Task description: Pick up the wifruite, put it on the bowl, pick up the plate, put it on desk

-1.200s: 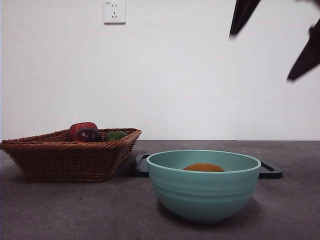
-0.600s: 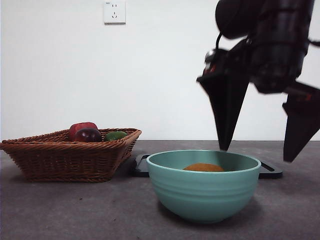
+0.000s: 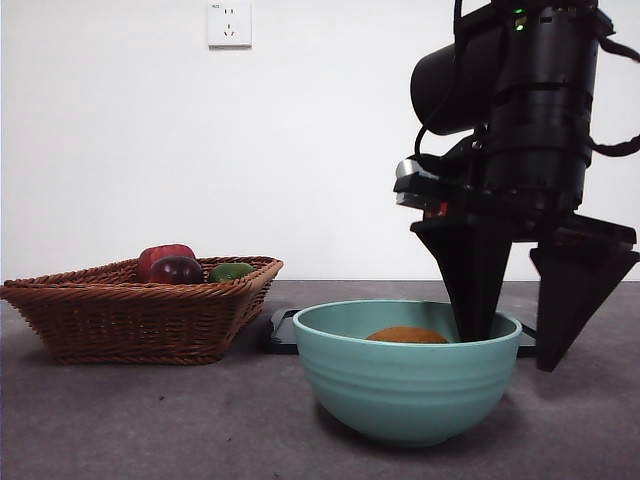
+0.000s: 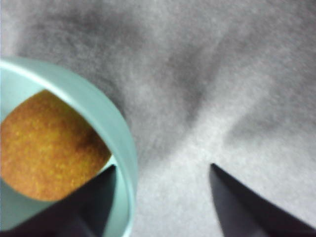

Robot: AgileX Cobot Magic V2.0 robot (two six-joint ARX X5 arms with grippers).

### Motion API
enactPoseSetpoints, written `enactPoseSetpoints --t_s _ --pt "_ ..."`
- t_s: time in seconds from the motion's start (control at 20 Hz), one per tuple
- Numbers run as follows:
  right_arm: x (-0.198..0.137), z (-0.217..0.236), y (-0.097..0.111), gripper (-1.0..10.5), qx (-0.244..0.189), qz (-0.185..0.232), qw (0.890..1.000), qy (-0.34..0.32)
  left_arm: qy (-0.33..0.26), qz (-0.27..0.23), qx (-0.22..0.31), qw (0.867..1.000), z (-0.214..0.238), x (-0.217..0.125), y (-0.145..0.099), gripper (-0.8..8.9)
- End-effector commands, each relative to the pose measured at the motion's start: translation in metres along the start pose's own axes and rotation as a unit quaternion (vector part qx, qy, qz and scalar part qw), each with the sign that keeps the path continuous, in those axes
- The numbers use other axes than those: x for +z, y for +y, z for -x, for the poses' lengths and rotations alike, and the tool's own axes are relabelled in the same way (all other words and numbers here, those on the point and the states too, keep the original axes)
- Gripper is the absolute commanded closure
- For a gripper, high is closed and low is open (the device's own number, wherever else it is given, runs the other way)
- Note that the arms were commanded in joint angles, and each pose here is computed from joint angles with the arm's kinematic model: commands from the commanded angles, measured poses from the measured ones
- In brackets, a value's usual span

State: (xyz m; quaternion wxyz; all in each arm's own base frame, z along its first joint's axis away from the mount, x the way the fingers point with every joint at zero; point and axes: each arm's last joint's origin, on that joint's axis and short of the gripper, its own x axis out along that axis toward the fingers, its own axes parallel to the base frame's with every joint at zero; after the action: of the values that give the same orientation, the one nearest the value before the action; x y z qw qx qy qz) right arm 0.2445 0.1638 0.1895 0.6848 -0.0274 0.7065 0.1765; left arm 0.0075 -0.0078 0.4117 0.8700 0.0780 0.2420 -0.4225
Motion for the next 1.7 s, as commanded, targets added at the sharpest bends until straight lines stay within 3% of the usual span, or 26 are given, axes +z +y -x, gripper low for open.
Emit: enactPoseSetpoints --t_s 0.05,0.2,0.7,1.1,1.45,1.7 --pt "0.005 -0.004 0.006 8.3 0.003 0.012 1.0 -0.003 -0.011 -0.003 -0.005 1.0 0.003 0.003 0.0 2.77" --pt "0.007 -0.005 0.013 9.4 0.008 0.024 1.0 -0.017 -0.011 -0.003 -0.005 1.0 0.003 0.003 0.0 2.77" --pt "0.021 0.021 0.009 9.4 0.01 0.005 0.999 -0.042 -0.011 -0.002 -0.005 1.0 0.003 0.003 0.0 2.77" --pt "0.077 0.056 -0.014 9.4 -0.003 -0.021 0.998 -0.061 -0.011 -0.002 -0.005 1.0 0.003 0.003 0.0 2.77" --pt "0.138 0.042 -0.036 9.4 -0.002 -0.034 0.998 -0.049 -0.011 -0.002 -0.005 1.0 0.003 0.003 0.0 2.77" --pt "0.156 0.031 -0.053 9.4 0.011 -0.045 0.998 -0.051 -0.011 -0.002 -0.005 1.0 0.003 0.003 0.0 2.78"
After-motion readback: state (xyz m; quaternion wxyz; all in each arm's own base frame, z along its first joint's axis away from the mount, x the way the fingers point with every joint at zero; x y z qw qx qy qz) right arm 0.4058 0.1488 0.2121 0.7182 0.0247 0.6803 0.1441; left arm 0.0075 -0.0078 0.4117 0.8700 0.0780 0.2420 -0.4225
